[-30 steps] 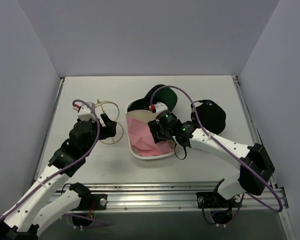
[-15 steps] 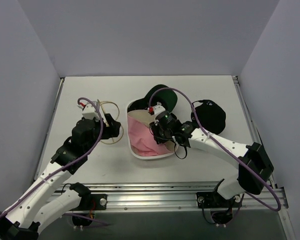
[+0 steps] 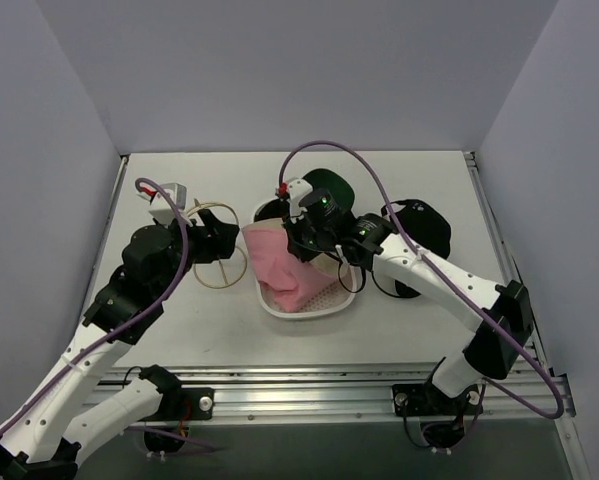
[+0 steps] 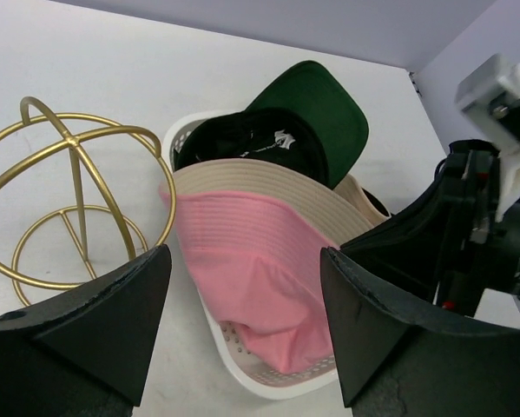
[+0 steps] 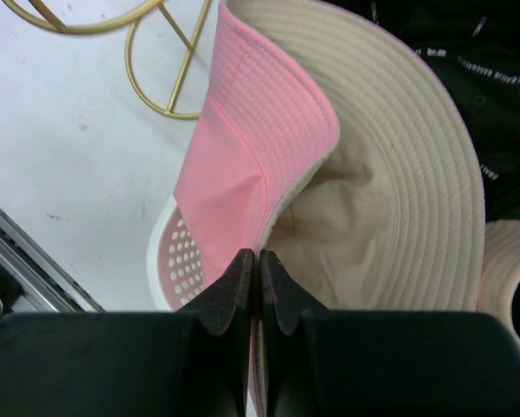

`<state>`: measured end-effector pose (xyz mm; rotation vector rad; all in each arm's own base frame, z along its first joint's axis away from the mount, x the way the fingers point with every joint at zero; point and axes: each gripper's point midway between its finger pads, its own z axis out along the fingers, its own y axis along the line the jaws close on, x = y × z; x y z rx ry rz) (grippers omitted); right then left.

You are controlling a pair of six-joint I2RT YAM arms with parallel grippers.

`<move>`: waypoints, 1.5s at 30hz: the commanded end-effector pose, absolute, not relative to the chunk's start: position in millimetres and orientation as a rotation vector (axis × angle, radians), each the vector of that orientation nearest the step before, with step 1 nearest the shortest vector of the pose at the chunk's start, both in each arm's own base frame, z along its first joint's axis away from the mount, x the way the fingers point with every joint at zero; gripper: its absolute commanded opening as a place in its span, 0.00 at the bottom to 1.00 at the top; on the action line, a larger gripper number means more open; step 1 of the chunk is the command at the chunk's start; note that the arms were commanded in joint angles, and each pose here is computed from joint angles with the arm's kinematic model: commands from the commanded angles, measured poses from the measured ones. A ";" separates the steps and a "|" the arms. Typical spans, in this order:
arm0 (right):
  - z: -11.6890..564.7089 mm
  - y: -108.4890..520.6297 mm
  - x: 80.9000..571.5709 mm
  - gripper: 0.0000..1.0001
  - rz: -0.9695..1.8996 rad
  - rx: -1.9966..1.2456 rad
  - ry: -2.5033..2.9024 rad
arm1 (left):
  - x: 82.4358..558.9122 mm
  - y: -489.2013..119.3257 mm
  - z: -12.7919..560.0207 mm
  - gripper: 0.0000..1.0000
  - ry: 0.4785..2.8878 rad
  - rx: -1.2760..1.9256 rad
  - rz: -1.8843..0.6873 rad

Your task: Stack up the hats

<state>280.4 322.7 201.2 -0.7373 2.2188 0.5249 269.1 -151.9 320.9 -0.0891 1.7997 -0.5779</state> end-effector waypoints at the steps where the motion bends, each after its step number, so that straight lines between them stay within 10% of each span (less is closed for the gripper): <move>1: 234.1 323.3 286.0 0.00 0.515 -0.732 2.156 | 263.8 -153.7 315.1 0.78 1.826 -0.084 -0.594; 17: 384.0 312.8 301.4 0.00 0.636 -0.403 1.839 | 239.1 -201.6 282.2 0.77 1.908 0.109 -0.861; 37: 406.0 302.9 291.6 0.00 0.711 -0.314 1.757 | 249.5 -249.4 281.9 0.76 1.823 0.129 -1.146; 45: 401.2 302.3 291.4 0.00 0.704 -0.315 1.759 | 255.9 -254.6 277.0 0.19 1.849 0.113 -1.154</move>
